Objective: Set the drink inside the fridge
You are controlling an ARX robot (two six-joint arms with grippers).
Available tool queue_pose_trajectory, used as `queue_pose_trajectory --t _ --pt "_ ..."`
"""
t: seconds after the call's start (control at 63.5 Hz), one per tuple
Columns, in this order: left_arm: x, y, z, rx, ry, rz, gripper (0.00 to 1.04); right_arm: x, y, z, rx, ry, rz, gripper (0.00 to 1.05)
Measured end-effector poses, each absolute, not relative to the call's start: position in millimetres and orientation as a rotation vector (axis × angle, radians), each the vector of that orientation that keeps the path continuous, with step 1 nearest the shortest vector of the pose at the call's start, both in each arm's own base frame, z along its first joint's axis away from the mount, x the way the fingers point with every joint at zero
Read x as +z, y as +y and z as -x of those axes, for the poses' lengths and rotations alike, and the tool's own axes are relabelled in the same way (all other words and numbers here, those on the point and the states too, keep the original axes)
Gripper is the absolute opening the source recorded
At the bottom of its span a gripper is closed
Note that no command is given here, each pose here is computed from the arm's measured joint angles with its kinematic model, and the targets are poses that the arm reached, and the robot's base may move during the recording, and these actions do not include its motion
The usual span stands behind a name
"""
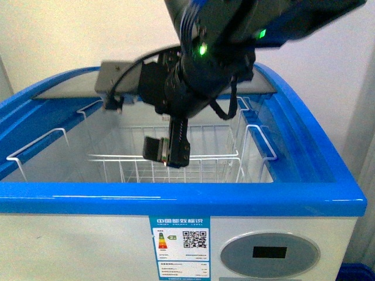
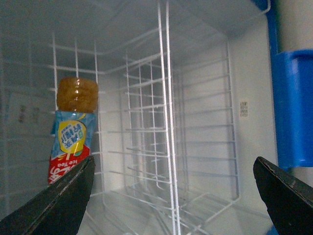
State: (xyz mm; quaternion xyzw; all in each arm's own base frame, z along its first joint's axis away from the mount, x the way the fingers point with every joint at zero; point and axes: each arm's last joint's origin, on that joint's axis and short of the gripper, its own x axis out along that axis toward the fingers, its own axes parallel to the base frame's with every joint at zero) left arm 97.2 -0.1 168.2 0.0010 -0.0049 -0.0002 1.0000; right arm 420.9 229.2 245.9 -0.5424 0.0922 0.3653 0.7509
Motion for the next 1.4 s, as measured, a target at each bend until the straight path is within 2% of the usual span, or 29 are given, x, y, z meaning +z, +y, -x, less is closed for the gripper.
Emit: queue_pose_trajectory --t 0.11,0.189,0.315,0.362,0.441,0.551,0.708,0.945,1.039,1.196,1.259,1.401 --pt "168.2 -0.1 -97.2 0.000 -0.010 -0.002 0.97 279.9 222.2 -405.6 0.846 0.203 1.068 0.97" --pt "168.2 -0.1 -97.2 0.000 -0.010 -0.002 0.97 316.8 200.2 -390.2 0.840 0.218 0.973 0.97" --pt "168.2 -0.1 -97.2 0.000 -0.010 -0.002 0.97 350.5 159.7 -390.2 0.653 0.186 0.944 0.97" --pt "168.2 -0.1 -97.2 -0.001 -0.010 -0.002 0.97 366.4 133.4 -392.4 0.479 0.177 0.911 0.97" --pt "168.2 -0.1 -97.2 0.000 -0.010 -0.002 0.97 381.9 105.5 -389.6 0.301 0.176 0.850 0.97" --pt "168.2 -0.1 -97.2 0.000 -0.010 -0.002 0.97 395.5 70.0 -372.0 0.136 0.197 0.717 0.97" --pt "168.2 -0.1 -97.2 0.000 -0.010 -0.002 0.97 405.7 24.4 -313.3 0.025 0.243 0.476 0.97" --pt "168.2 -0.1 -97.2 0.000 -0.010 -0.002 0.97 388.5 -17.5 -185.7 -0.039 0.242 0.167 0.96" --pt "168.2 -0.1 -97.2 0.000 -0.010 -0.002 0.97 370.7 -21.6 -140.7 -0.002 0.061 0.074 0.82" --pt "168.2 -0.1 -97.2 -0.002 -0.010 -0.002 0.97 314.1 -10.6 -94.5 -0.006 -0.037 0.041 0.58" --pt "168.2 -0.1 -97.2 -0.001 -0.010 -0.002 0.97 302.5 -6.6 -91.9 -0.032 -0.054 0.029 0.49" --pt "168.2 -0.1 -97.1 -0.001 -0.010 -0.002 0.97 261.2 -0.4 -99.4 0.007 0.013 0.017 0.27"
